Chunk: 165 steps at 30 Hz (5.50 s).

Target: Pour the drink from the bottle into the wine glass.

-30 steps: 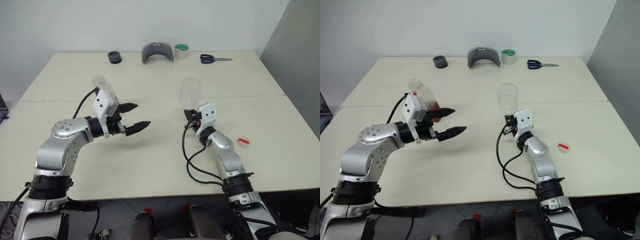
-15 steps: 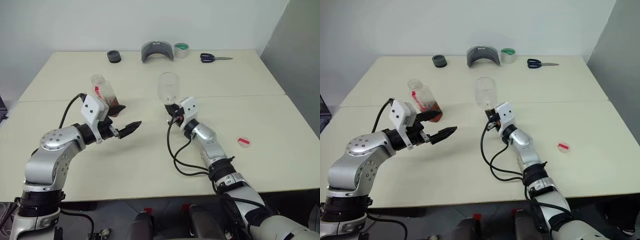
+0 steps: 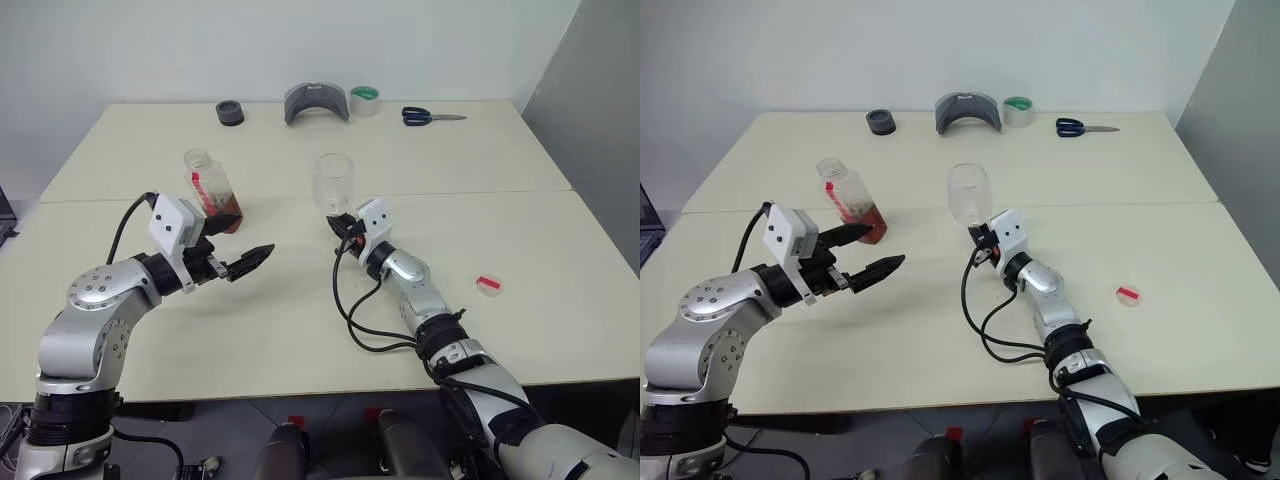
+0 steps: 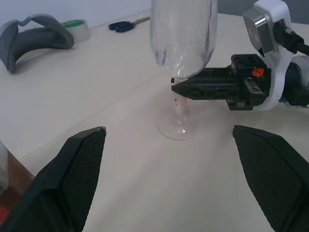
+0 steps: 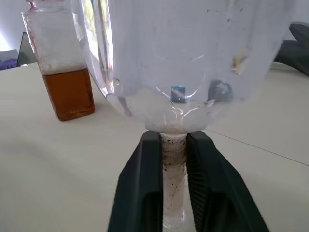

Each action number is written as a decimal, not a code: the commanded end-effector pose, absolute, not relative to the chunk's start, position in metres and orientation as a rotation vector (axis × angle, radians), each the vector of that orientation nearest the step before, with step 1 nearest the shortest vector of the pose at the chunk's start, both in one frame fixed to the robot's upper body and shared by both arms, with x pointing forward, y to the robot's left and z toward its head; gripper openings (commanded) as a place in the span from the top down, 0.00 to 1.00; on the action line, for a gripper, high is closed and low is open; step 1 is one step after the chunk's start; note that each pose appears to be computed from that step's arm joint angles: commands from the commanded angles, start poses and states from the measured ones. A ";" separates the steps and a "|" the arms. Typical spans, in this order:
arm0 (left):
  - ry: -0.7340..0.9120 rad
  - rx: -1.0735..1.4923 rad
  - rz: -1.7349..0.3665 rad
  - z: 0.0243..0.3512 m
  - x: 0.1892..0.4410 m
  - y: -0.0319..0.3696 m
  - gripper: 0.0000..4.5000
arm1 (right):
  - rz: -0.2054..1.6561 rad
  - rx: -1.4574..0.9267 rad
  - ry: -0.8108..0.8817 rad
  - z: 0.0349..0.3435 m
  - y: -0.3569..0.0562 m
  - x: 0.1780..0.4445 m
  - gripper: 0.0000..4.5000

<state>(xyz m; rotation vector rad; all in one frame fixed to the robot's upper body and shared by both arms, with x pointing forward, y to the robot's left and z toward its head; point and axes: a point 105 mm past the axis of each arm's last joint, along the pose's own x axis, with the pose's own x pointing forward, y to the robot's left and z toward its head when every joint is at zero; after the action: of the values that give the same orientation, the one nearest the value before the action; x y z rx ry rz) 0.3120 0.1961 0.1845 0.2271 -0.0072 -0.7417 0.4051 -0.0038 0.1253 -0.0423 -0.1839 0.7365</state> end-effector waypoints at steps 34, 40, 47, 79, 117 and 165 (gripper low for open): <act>-0.015 0.163 -0.366 0.129 0.352 0.266 0.00 | 1.071 -0.191 -0.131 0.152 -0.037 0.283 0.01; -0.033 0.193 -0.342 0.138 0.373 0.272 0.00 | 1.108 -0.172 -0.134 0.157 -0.026 0.276 0.01; -0.053 0.202 -0.343 0.150 0.392 0.265 0.00 | 1.107 -0.173 -0.132 0.159 -0.025 0.278 0.01; -0.103 0.147 -0.295 0.185 0.436 0.260 0.12 | 1.102 -0.193 -0.157 0.167 -0.025 0.288 0.00; -0.460 0.867 -0.577 0.278 0.440 0.107 0.62 | 0.737 -0.159 -0.348 0.230 -0.077 0.305 0.00; -0.766 1.536 -0.353 0.304 0.442 0.109 0.62 | 0.760 -0.184 -0.272 0.218 -0.078 0.309 0.00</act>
<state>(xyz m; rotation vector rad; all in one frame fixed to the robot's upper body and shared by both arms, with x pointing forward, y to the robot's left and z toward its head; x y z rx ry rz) 0.4462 0.1094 0.2750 1.5323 -0.6846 -0.4107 0.3144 -0.0813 0.2089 -0.1862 -0.2327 0.7407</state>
